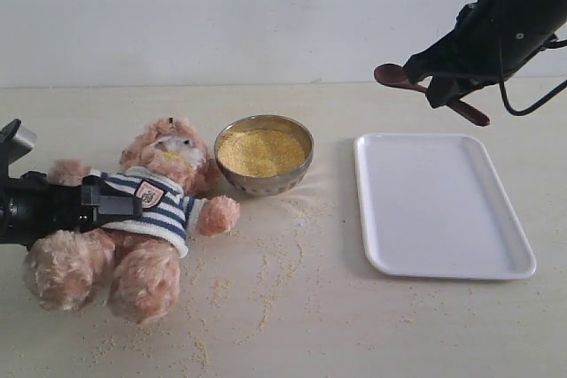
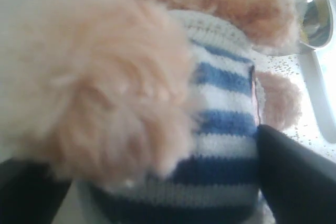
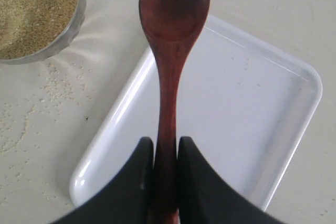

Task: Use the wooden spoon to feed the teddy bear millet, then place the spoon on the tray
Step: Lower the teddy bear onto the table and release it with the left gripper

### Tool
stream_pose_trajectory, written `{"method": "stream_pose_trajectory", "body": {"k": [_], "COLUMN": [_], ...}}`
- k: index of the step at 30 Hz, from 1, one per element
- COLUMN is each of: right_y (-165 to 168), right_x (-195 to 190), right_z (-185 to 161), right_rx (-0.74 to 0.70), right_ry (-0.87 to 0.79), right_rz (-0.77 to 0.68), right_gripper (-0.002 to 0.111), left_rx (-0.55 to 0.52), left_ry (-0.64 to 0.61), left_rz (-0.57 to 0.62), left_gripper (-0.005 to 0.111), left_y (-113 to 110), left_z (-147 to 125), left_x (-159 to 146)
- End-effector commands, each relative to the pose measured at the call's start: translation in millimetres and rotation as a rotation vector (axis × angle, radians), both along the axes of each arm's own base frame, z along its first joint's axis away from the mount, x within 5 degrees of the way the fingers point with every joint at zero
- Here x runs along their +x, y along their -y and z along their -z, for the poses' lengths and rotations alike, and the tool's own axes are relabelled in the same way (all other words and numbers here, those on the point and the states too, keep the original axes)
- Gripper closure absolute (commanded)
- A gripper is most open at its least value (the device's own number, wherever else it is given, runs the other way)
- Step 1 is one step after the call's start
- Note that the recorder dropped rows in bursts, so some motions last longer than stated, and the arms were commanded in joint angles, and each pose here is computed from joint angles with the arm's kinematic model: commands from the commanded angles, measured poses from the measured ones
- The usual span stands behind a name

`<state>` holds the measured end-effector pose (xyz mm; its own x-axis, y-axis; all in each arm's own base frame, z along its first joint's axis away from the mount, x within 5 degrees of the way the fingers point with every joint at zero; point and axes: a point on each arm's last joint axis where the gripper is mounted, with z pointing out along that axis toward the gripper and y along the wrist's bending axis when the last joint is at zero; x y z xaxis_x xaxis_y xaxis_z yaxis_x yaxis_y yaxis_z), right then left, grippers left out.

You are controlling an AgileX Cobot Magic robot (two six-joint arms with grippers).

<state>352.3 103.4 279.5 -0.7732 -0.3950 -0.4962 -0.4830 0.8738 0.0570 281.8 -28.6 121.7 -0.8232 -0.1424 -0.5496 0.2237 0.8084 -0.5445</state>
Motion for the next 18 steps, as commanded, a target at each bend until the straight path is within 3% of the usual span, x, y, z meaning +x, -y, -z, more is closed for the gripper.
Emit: {"method": "stream_pose_trajectory", "body": {"k": [1,10,18], "right_y": [1.9,1.4,1.4], "right_x": [-1.5,-1.9,-2.6], "right_z": [-2.3,-2.3,-2.0], "right_rx": [0.006,0.005,0.003], "right_ry": [0.008,0.007,-0.001], "right_rz": [-0.003,-0.018,-0.022], "right_gripper": [0.109,0.109,0.109], "left_rx": [0.003,-0.002,-0.033], "left_ry": [-0.001,-0.004,0.036], "left_rz": [0.004,-0.014,-0.166], "left_gripper": [0.013,0.011,0.011], "left_y": [1.1,-1.7,-31.9], "left_z": [0.1,-1.0,-23.4], "left_x": [1.1,1.4,1.7]}}
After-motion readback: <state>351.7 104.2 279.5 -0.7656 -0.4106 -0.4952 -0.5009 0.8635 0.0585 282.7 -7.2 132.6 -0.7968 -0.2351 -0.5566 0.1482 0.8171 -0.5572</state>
